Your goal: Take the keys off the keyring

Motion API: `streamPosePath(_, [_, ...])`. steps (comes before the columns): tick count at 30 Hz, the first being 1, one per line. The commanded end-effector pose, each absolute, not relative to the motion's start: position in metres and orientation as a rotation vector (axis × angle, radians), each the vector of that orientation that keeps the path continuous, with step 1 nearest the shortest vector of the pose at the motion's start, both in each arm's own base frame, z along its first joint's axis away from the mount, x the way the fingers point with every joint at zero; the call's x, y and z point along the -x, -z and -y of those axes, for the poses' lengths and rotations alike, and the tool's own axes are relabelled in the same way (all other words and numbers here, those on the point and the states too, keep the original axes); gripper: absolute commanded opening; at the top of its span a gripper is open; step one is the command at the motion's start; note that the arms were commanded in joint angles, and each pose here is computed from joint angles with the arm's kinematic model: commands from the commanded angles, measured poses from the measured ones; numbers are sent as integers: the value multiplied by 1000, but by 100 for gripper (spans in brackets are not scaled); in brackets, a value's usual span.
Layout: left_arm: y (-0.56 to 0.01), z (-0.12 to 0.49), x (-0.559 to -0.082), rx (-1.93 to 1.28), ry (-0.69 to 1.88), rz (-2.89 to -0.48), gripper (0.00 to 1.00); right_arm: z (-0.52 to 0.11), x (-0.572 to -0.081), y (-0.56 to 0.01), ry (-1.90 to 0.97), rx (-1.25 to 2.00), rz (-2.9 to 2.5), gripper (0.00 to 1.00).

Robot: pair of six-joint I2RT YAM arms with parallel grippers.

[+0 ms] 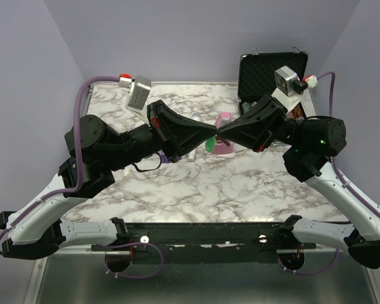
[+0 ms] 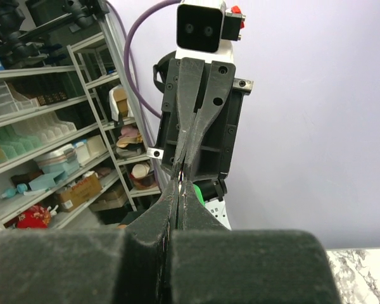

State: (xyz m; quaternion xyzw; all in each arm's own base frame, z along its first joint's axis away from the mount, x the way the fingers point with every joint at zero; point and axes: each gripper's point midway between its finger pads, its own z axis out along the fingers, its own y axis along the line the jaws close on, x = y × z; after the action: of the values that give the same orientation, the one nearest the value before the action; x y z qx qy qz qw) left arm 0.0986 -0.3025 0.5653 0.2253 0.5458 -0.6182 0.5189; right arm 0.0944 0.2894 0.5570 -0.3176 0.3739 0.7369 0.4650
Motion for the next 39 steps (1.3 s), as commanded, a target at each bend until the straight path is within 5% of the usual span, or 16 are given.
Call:
streamPosePath(1, [-533, 323, -121, -455, 1425, -1408, 0, -283, -84, -573, -1813, 788, -835, 1])
streamPosePath(22, [-529, 322, -131, -348, 1365, -1421, 0, -277, -83, -578, -1801, 746, -821, 1])
streamPosePath(39, [-532, 286, -130, -361, 1248, -1439, 55, -282, -92, -555, -1746, 750, -950, 1])
